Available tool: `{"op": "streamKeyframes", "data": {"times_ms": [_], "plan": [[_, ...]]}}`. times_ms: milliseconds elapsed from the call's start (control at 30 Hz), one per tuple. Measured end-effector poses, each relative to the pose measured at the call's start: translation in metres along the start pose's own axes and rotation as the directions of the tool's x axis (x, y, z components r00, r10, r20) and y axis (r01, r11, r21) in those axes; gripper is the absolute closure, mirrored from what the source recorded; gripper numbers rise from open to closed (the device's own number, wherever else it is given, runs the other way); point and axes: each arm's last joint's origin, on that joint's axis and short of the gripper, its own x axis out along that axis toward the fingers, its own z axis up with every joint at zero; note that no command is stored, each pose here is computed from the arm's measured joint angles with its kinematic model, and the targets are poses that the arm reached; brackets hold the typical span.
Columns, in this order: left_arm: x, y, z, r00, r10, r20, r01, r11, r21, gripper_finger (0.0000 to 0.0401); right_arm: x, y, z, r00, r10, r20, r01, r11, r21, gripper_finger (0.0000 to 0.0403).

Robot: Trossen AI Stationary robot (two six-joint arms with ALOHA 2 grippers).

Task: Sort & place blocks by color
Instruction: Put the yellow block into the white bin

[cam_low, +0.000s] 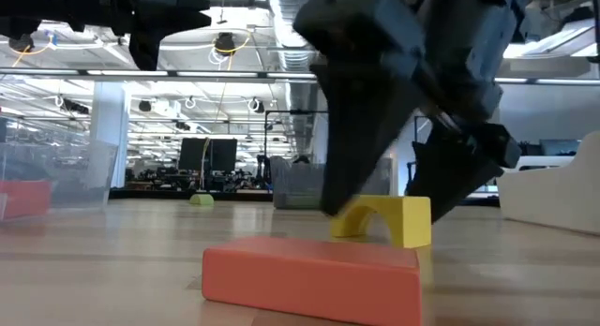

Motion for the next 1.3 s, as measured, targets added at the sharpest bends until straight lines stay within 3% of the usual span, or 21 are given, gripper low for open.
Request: {"op": "streamKeyframes", "data": {"times_ms": [400, 567, 800, 1033, 1133, 1300], "plan": [[0.0, 0.0, -0.001, 1.0, -0.008, -0.011, 0.008, 1.0, 0.005, 0.0303, -0.006, -0.017, 0.013, 0.975, -0.221, -0.036, 0.215, 0.97, -0.115, 0.0108], [0.0, 0.0, -0.002, 1.0, -0.007, -0.014, 0.007, 1.0, 0.011, 0.0303, -0.004, -0.019, 0.02, 0.973, -0.23, -0.037, 0.219, 0.957, -0.189, 0.0177], [0.0, 0.0, -0.002, 1.0, -0.006, -0.016, 0.006, 1.0, 0.013, 0.0303, -0.009, -0.012, 0.022, 0.979, -0.203, -0.033, 0.182, 0.93, -0.319, 0.0305], [0.0, 0.0, -0.002, 1.0, -0.005, -0.017, 0.005, 1.0, 0.014, 0.0303, -0.014, -0.005, 0.025, 0.984, -0.177, -0.015, 0.161, 0.921, -0.354, 0.0386], [0.0, 0.0, -0.003, 1.0, -0.004, -0.022, 0.004, 1.0, 0.021, 0.0303, -0.017, -0.002, 0.027, 0.985, -0.17, 0.009, 0.162, 0.918, -0.362, 0.0395], [0.0, 0.0, -0.003, 1.0, -0.006, -0.028, 0.007, 0.999, 0.041, 0.0303, -0.019, 0.0, 0.03, 0.984, -0.17, 0.046, 0.175, 0.908, -0.38, 0.0359]]}}
